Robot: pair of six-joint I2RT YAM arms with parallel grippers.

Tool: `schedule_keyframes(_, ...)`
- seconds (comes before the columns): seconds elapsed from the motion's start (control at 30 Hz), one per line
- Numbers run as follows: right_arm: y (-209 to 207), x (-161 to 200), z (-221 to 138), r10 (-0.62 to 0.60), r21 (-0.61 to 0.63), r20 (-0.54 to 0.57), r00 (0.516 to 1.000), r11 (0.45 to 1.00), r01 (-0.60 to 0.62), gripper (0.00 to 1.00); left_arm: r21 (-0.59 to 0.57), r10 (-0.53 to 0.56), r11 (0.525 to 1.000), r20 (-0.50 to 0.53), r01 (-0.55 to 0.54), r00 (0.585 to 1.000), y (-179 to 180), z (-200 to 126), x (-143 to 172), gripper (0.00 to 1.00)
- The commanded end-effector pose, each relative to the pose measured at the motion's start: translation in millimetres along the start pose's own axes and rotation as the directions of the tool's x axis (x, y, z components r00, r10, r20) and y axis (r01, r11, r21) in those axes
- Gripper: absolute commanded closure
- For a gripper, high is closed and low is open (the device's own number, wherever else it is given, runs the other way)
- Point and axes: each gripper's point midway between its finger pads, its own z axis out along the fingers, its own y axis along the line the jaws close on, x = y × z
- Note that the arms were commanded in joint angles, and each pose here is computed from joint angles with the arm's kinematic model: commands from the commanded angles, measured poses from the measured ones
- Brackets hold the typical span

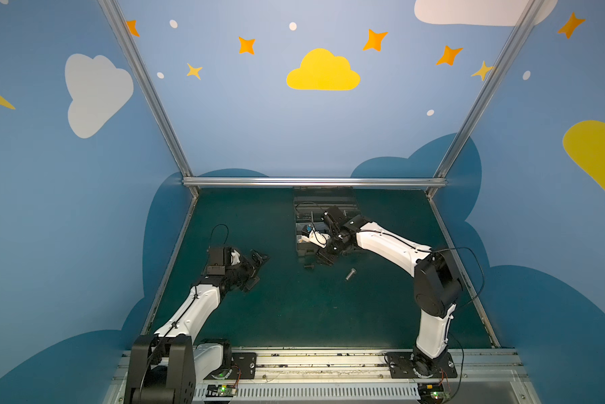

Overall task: Sort the screws and nuts into containers
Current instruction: Pick up the screw from the center of the table.

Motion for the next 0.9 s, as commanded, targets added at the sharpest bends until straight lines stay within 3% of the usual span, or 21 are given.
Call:
schedule_keyframes(0.0,13.6,-1.9,13.4,-0.014,-0.050,0.004,1.000,0.999,0.015,0.48,0.002,0.015,1.000,0.005,-0.015,1.000,-1.1,-3.1,0.1,0.00)
schedule_keyframes(0.5,10.6,2.9,58.3,-0.025,-0.052,-0.042,0.999,0.998,0.023,0.47,0.000,0.018,1.000,0.007,-0.018,1.000,-0.6,-3.8,0.4,0.00)
schedule_keyframes(0.87,0.2,4.5,69.0,-0.055,-0.018,-0.069,0.996,0.998,0.053,0.47,-0.002,0.018,1.000,0.006,-0.018,1.000,0.4,-3.1,-0.5,0.00)
